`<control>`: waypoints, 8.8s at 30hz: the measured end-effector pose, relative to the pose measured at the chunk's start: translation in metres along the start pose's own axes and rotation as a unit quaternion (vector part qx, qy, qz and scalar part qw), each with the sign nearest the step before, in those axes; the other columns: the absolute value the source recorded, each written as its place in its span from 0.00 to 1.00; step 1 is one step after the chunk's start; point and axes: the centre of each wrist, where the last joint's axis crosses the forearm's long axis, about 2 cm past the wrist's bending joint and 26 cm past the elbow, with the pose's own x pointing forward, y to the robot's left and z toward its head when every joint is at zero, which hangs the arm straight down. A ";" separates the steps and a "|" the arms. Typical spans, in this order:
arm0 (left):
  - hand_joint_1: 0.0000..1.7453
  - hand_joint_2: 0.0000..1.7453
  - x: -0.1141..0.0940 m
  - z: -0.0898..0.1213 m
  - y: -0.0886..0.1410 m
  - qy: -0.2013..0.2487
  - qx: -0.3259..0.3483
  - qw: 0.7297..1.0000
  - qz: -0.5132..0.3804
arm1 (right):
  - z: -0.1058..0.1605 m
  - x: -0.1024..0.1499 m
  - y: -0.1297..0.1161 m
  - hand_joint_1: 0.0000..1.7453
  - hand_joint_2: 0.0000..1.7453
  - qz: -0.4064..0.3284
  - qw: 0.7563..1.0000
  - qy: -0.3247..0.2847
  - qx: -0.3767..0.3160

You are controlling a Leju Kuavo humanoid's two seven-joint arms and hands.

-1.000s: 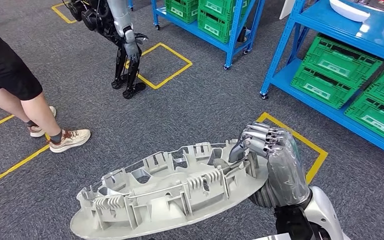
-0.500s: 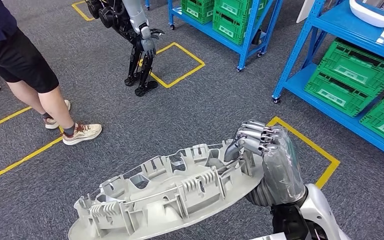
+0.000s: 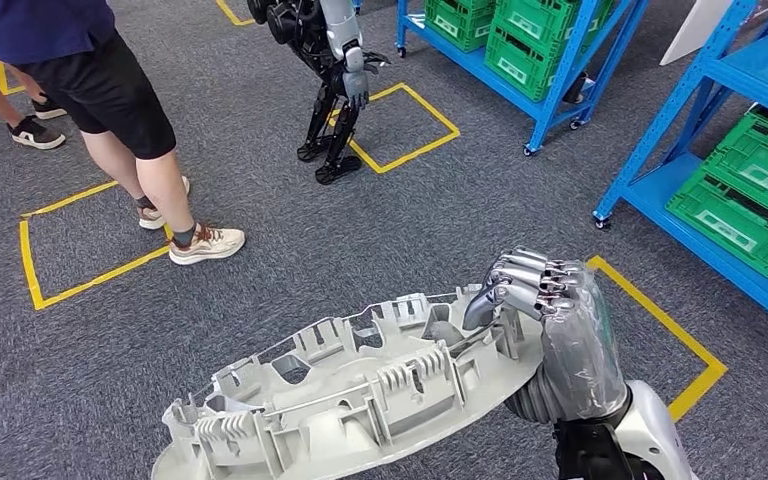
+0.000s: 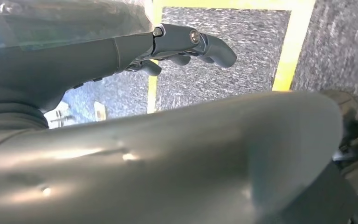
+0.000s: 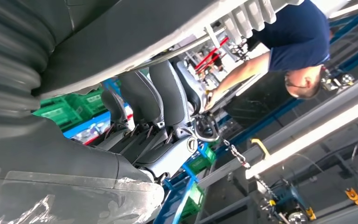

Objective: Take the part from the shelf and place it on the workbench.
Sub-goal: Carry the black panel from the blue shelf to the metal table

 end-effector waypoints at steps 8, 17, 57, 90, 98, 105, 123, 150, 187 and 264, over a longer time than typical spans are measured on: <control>0.00 1.00 -0.001 0.000 0.000 0.001 0.000 1.000 0.000 | 0.000 0.002 -0.001 1.00 1.00 0.003 1.000 -0.003 -0.003; 0.00 1.00 0.001 0.000 0.002 0.000 0.002 1.000 -0.002 | 0.000 0.002 -0.002 1.00 1.00 0.006 1.000 -0.003 -0.004; 0.00 1.00 0.002 0.000 0.003 0.003 0.001 1.000 -0.005 | 0.000 0.002 -0.002 1.00 1.00 0.010 1.000 -0.002 -0.007; 0.00 1.00 0.000 0.000 0.000 0.005 0.001 1.000 -0.005 | 0.001 0.000 -0.007 1.00 1.00 0.016 1.000 0.002 -0.022; 0.00 1.00 -0.001 0.001 -0.004 0.003 -0.002 1.000 -0.004 | 0.002 0.002 -0.007 1.00 1.00 0.020 1.000 -0.002 -0.023; 0.00 1.00 -0.004 0.001 -0.002 0.004 0.000 1.000 -0.005 | 0.004 0.002 -0.006 1.00 1.00 0.022 1.000 -0.002 -0.022; 0.00 1.00 0.008 -0.001 0.006 0.005 0.002 1.000 -0.011 | -0.002 0.002 -0.011 1.00 1.00 0.023 0.999 -0.003 -0.027; 0.00 1.00 0.010 -0.002 0.008 0.005 0.005 1.000 -0.011 | -0.004 0.001 -0.014 1.00 1.00 0.029 0.999 -0.005 -0.030; 0.00 1.00 0.010 -0.002 0.007 0.006 0.003 1.000 -0.011 | -0.007 0.000 -0.016 1.00 1.00 0.035 0.999 -0.008 -0.031; 0.00 1.00 0.007 -0.001 0.009 0.025 0.007 0.999 -0.019 | -0.010 -0.002 -0.017 1.00 1.00 0.027 0.999 -0.005 -0.034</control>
